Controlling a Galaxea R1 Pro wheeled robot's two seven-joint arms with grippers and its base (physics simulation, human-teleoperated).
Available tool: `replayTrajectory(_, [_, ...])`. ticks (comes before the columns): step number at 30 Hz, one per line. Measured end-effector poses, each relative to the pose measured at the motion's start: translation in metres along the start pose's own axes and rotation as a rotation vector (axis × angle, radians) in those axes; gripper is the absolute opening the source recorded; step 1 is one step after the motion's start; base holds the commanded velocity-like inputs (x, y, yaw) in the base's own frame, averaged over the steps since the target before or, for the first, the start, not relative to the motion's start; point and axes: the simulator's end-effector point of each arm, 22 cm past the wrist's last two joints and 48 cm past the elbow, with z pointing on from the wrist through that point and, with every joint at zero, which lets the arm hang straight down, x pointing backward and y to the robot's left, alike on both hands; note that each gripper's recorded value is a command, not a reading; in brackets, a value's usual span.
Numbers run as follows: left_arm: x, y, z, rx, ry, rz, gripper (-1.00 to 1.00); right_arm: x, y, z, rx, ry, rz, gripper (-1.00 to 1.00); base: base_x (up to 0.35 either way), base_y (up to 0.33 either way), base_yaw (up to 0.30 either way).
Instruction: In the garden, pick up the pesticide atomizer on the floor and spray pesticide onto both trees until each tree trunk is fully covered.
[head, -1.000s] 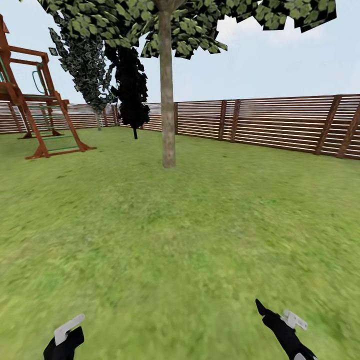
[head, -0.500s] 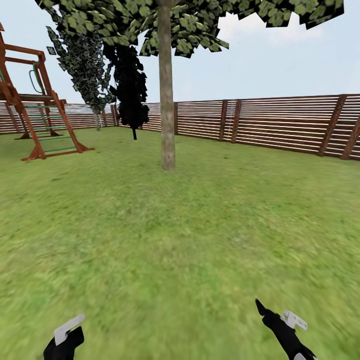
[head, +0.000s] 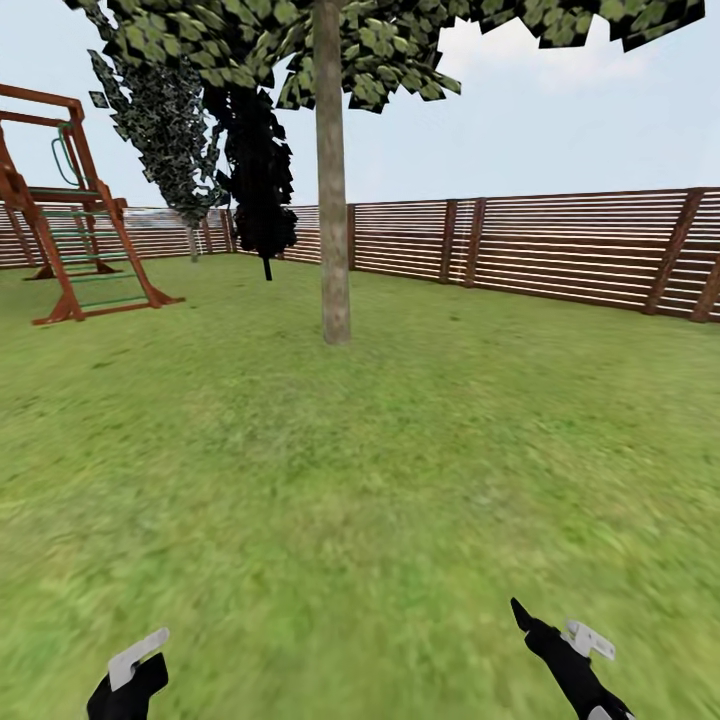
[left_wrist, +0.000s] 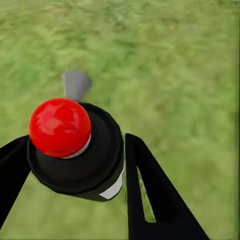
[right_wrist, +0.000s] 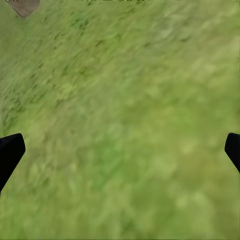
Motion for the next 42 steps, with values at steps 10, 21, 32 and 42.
replayTrajectory(10, [-0.0001,0.0000,0.0000,0.000,0.000,0.000,-1.00,0.0000,0.0000,0.0000,0.000,0.000,0.000,1.00,0.328,0.000,0.000])
replayTrajectory(21, [-0.0002,-0.0002,0.0000,0.000,-0.001,0.000,-1.00,0.0001,0.0000,0.0000,0.000,0.000,0.000,1.00,0.328,0.000,0.000])
replayTrajectory(32, [-0.0002,-0.0003,0.0000,0.001,0.000,0.000,-1.00,0.0004,0.0003,0.0000,0.000,0.000,0.001,1.00,0.328,0.000,0.000])
replayTrajectory(42, [-0.0003,-0.0005,0.0001,0.002,-0.001,0.000,-1.00,0.0003,0.0000,-0.0001,0.000,0.000,0.000,1.00,0.328,0.000,0.000])
